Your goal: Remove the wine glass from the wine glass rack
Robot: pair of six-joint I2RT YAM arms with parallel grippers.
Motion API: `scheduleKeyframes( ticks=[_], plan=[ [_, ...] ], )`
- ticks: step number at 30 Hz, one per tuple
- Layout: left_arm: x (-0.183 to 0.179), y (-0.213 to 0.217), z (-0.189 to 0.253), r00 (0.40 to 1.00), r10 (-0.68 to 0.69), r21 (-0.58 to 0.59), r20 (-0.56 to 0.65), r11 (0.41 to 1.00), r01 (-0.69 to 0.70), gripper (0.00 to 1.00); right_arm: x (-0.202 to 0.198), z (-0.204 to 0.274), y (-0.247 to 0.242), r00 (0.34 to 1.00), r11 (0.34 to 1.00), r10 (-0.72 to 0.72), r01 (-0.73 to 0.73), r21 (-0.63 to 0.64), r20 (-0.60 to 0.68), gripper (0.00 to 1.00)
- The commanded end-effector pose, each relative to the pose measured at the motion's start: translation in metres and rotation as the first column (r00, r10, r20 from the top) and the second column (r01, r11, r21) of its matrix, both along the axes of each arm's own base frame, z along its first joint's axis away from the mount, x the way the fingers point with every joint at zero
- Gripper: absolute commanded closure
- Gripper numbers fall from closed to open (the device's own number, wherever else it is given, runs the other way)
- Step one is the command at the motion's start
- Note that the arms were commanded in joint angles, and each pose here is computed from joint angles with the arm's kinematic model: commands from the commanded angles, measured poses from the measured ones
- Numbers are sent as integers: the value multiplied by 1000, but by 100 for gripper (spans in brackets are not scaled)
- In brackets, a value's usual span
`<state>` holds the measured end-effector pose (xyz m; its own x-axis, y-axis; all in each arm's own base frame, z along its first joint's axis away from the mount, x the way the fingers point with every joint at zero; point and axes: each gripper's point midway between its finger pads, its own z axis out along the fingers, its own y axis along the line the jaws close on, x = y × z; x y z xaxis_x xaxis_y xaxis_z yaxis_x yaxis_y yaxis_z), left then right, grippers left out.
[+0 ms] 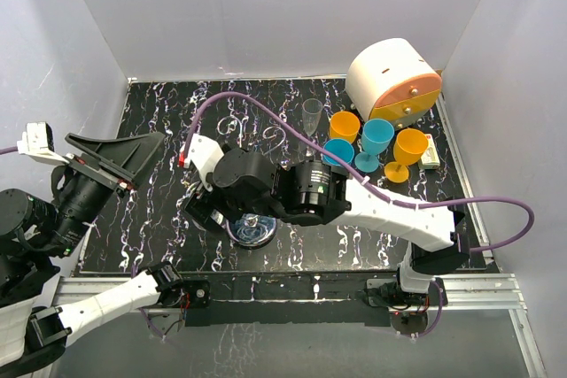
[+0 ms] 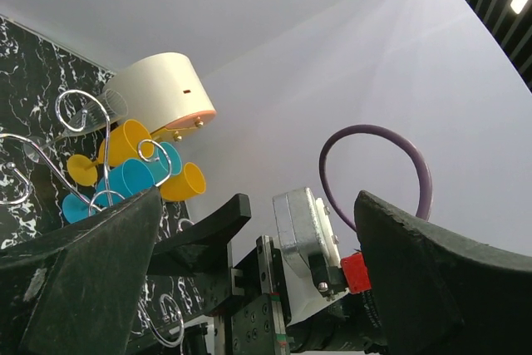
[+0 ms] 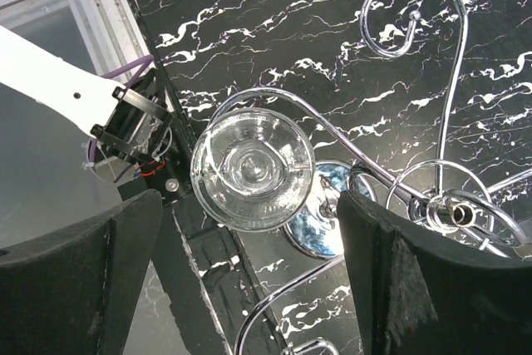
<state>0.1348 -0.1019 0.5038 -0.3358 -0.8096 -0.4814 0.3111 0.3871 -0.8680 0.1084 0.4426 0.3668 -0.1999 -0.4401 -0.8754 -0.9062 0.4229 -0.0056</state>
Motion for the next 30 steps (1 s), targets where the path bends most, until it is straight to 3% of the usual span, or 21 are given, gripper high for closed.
scheduleKeyframes(
  ticks=[1, 7, 14, 23, 30],
  plan=[
    [2, 6, 0, 1000, 28, -8, -4, 1000, -28, 1, 4, 28, 11, 999, 996, -5, 0, 91, 48, 16],
    [0, 9, 1, 999, 35, -14, -6, 999, -35, 1, 7, 30, 11, 998, 996, -16, 11, 94, 56, 22],
    [-1, 13, -1, 999, 41, -21, -11, 999, -42, 1, 10, 33, 11, 997, 994, -35, 28, 103, 64, 37],
    [-4, 20, -4, 999, 51, -38, -16, 998, -52, 2, 13, 17, 22, 997, 997, -38, 34, 69, 66, 32],
    [-6, 24, -4, 998, 59, -44, -15, 997, -59, 1, 14, 19, 25, 997, 996, -41, 36, 76, 66, 45]
  ],
)
